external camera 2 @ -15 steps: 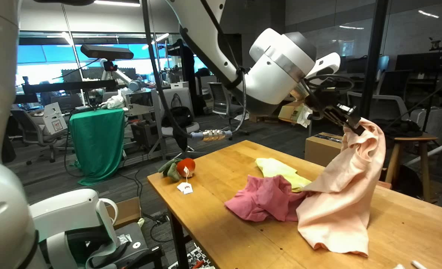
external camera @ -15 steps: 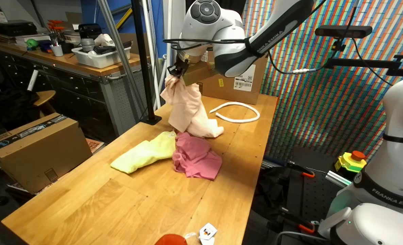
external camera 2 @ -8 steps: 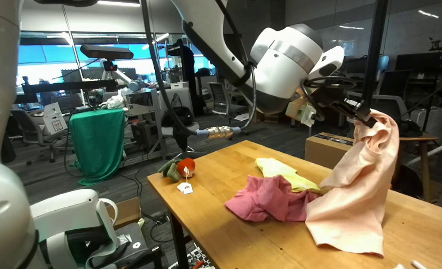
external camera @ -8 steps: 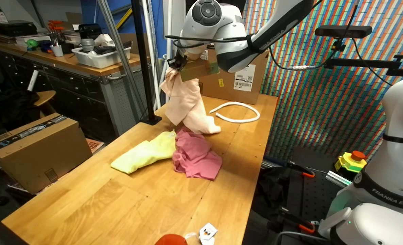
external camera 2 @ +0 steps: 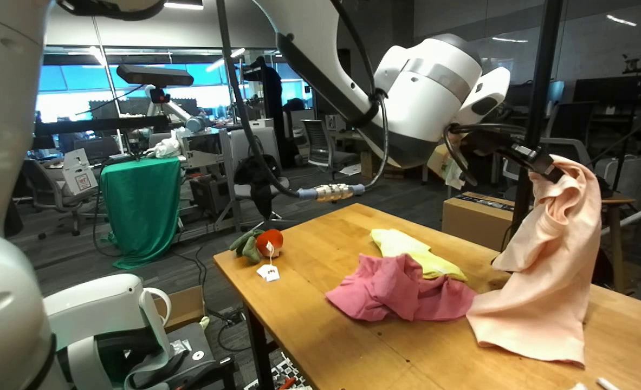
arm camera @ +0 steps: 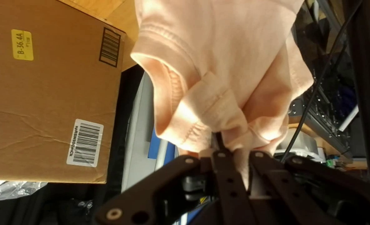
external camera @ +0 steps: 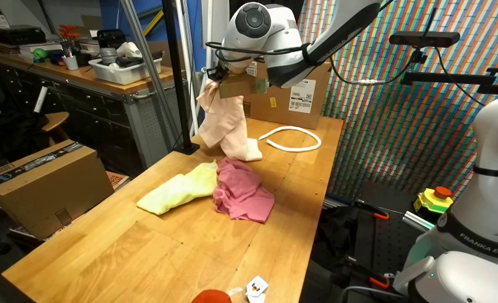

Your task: Spread the pile - put the white string on the right, the plush toy on the left and spread the cloths to the sides

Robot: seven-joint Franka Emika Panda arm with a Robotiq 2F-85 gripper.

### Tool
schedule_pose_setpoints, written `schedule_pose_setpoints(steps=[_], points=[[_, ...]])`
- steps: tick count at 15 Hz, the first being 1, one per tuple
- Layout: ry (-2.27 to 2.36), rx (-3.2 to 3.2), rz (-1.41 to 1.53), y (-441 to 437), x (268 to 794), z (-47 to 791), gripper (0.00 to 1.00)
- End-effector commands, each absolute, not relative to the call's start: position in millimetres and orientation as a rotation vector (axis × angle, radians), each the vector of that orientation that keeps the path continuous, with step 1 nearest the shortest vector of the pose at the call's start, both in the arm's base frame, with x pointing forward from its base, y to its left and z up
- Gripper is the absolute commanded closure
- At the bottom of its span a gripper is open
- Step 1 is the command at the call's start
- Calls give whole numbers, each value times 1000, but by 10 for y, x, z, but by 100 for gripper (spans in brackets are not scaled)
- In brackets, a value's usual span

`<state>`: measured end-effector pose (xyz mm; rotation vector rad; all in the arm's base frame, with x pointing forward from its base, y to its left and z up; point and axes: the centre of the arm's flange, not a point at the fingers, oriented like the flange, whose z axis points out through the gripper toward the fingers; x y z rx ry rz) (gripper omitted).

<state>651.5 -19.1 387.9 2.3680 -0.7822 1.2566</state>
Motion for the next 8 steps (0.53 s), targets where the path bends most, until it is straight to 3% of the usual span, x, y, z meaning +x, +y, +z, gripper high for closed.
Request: schedule_pose_setpoints(steps=[1,8], points=[[-771,2412,1275,-154,6642,3703,91],[-737,2511,1200,-8,6745,3206,91]])
